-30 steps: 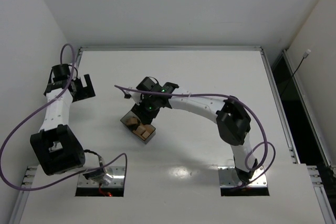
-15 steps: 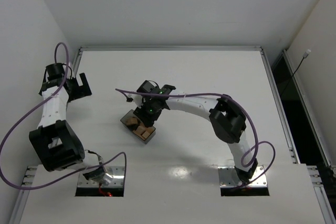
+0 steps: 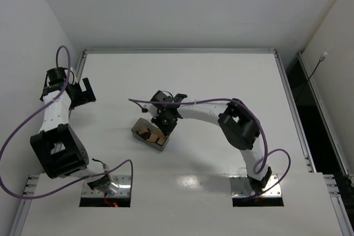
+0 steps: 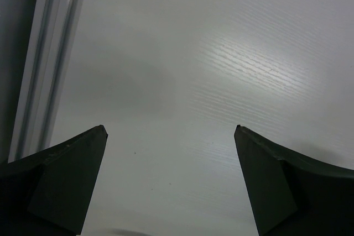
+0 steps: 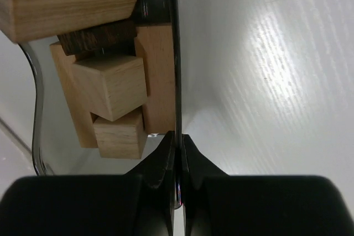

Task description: Build the wood block tower

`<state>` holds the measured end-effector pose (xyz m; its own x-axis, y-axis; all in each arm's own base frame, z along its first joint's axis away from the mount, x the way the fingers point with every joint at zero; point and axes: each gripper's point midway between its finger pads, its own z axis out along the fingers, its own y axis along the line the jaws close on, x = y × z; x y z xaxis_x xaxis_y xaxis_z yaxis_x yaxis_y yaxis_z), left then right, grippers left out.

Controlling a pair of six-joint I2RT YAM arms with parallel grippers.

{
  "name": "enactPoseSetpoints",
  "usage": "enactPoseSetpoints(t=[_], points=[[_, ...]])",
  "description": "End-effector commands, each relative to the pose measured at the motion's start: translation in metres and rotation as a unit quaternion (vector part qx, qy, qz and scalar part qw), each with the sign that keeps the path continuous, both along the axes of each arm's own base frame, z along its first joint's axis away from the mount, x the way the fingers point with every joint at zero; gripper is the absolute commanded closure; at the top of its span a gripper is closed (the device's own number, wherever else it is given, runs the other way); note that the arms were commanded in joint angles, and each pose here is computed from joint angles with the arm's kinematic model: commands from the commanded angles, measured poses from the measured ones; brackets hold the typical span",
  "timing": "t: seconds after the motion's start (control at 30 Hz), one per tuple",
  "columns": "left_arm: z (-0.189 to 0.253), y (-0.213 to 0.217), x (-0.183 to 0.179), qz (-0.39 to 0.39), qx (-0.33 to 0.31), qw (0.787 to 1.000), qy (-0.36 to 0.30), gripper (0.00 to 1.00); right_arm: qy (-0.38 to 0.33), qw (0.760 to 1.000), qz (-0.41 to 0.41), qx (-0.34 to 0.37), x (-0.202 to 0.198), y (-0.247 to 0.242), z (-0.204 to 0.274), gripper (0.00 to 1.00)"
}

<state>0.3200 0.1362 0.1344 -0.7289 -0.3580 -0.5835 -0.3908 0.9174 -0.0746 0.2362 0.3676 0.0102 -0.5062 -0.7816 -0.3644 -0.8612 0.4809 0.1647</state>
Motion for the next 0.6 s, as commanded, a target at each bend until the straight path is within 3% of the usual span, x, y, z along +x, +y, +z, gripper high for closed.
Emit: enactPoseSetpoints(t=[0.0,0.1,0.23,0.4,0.57], points=[[0.014,0.005,0.011,0.006,-0.003,1.0,-0.025,0.0,-0.054,0.998,-0.026,-0.004,0.021,-0.003,0.011,1.0],[0.015,0.004,0.013,0.008,-0.008,0.999,-0.031,0.0,-0.107,0.993,-0.053,-0.011,0.045,-0.011,0.029,1.0],[0.017,0.002,0.017,0.022,-0.023,0.999,-0.041,0.0,-0.258,0.956,-0.126,-0.065,0.106,-0.052,0.073,1.0],[0.005,0.002,0.018,0.055,-0.048,0.997,-0.019,0.0,-0.435,0.867,-0.18,-0.166,0.148,-0.12,0.135,1.0],[0.001,0.001,0.023,0.053,-0.062,0.997,-0.013,0.0,-0.553,0.776,-0.137,-0.269,0.153,-0.166,0.166,1.0]])
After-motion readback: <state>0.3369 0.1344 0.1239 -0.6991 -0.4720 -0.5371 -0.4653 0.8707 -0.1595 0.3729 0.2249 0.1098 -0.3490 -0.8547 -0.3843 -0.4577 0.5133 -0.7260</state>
